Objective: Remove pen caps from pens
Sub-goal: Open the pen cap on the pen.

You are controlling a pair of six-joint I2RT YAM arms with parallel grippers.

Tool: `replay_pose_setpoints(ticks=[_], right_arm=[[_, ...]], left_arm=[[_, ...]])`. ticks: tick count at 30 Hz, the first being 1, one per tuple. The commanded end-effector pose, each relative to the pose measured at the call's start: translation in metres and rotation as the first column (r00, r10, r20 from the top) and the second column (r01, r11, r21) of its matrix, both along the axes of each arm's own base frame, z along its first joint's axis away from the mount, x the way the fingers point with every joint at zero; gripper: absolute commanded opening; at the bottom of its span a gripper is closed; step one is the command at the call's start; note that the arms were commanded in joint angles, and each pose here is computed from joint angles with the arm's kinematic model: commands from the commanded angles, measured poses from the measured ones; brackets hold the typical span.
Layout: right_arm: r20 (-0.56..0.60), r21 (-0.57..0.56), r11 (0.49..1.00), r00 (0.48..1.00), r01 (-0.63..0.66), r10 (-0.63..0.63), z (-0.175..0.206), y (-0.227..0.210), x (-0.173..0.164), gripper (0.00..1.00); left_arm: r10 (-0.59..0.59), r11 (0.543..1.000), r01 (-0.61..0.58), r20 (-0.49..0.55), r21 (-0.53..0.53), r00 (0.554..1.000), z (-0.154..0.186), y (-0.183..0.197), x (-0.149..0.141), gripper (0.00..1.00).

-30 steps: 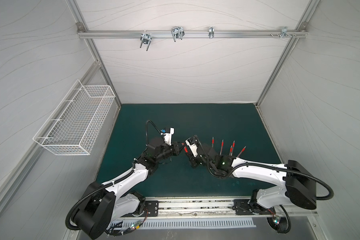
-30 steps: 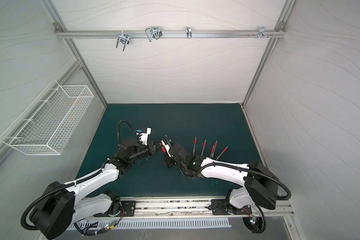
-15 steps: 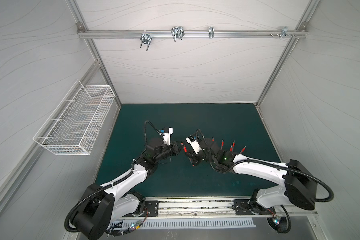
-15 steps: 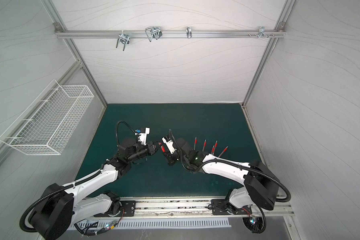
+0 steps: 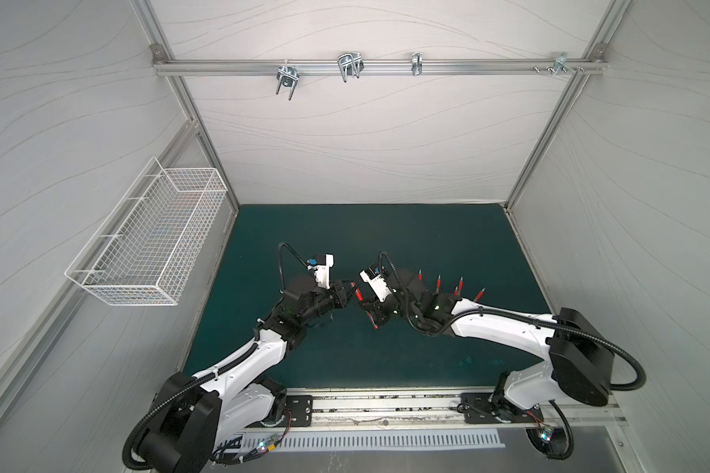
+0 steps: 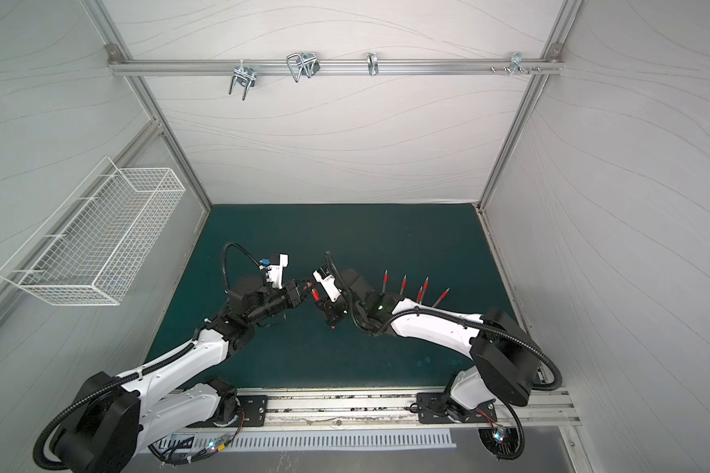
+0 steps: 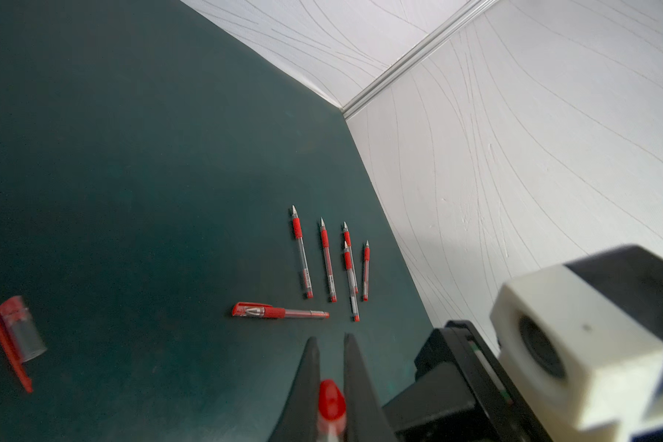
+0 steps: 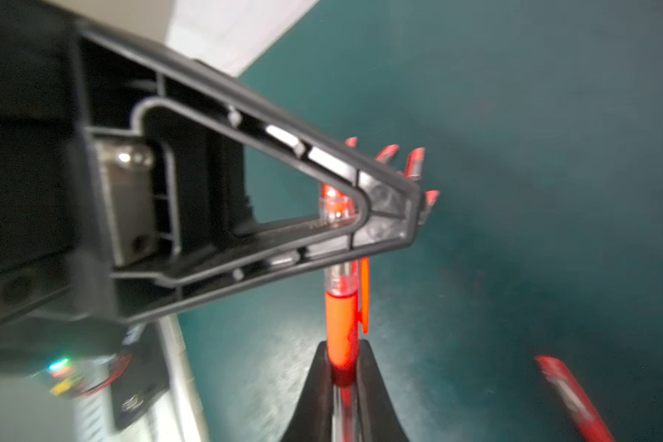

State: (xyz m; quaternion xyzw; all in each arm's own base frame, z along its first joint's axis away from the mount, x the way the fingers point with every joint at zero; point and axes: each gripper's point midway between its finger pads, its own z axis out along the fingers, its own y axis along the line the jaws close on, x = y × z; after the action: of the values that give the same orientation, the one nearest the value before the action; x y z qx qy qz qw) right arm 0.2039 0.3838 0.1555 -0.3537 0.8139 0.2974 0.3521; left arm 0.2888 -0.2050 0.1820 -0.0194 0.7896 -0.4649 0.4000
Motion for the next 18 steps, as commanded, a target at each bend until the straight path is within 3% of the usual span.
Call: replay_pose_setpoints(ticks=[1, 4, 7, 13, 18], right_arm=[[0.152, -0.315, 0.934, 0.980, 0.170, -0.127, -0.041, -0.040, 0.004, 0.00], [0.221, -0.341, 0.916, 0.965, 0.212, -0.141, -0.038, -0.040, 0.005, 0.00], [0.157, -0.317, 0.940, 0.984, 0.127, -0.079, -0.041, -0.027, -0.007, 0.00], [-0.129, -0.142, 0.979, 0.984, -0.145, 0.127, -0.047, -0.010, -0.034, 0.00], [-0.286, 0.049, 0.977, 0.935, -0.206, 0.212, -0.040, -0.014, -0.035, 0.00]], left_arm=[[0.146, 0.989, -0.141, 0.143, -0.041, 0.979, 0.040, 0.021, 0.027, 0.00], [0.153, 0.988, -0.149, 0.145, -0.040, 0.978, 0.041, 0.023, 0.027, 0.00], [0.157, 0.988, -0.153, 0.144, -0.039, 0.977, 0.040, 0.024, 0.027, 0.00], [0.159, 0.987, -0.156, 0.140, -0.034, 0.977, 0.038, 0.025, 0.028, 0.00], [0.156, 0.988, -0.152, 0.140, -0.035, 0.978, 0.038, 0.024, 0.029, 0.00]])
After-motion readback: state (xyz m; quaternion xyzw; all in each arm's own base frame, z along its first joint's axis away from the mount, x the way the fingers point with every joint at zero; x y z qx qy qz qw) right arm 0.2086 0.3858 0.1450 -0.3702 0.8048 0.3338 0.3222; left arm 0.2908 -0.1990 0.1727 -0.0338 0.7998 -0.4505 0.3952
